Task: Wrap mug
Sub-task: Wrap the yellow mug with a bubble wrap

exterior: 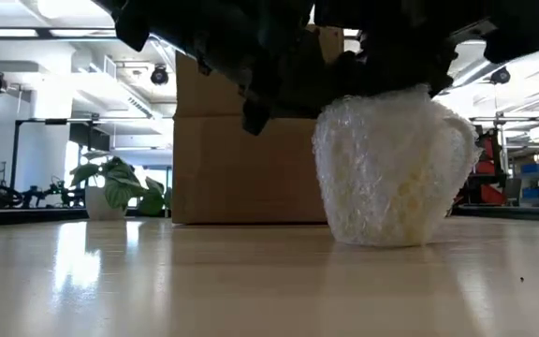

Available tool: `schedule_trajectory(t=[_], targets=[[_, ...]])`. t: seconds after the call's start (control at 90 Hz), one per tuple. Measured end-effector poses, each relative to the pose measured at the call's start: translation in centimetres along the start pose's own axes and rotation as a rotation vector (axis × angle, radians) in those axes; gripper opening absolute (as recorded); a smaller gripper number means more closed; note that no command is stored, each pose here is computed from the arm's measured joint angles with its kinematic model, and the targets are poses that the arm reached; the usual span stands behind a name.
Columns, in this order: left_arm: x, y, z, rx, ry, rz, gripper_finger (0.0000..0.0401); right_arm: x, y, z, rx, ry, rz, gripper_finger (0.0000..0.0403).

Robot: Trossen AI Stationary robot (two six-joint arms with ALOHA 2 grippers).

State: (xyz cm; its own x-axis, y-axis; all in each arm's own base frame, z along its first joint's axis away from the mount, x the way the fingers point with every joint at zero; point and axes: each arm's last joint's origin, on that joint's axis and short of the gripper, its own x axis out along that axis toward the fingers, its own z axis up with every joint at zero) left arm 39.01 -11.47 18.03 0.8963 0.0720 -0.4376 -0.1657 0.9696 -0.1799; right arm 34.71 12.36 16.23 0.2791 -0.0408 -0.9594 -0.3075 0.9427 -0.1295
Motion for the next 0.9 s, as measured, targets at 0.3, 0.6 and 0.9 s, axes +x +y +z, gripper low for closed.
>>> schedule_trajectory(t=[0.3,0.6,0.9], targets=[[0.0,-0.1,0.0,0.003,-0.004,-0.005,0.0000,-3.1,-0.4,0.1,0.010,-0.063,0.011,0.0000],[0.0,-0.1,0.0,0.003,-0.001,-0.012,0.0000,-6.1,-1.1,-0.7,0.077,-0.113,0.020,0.0000],[0.0,-0.1,0.2,-0.008,-0.010,-0.025,0.0000,-0.7,-0.3,-1.7,0.114,-0.012,0.039,0.0000]])
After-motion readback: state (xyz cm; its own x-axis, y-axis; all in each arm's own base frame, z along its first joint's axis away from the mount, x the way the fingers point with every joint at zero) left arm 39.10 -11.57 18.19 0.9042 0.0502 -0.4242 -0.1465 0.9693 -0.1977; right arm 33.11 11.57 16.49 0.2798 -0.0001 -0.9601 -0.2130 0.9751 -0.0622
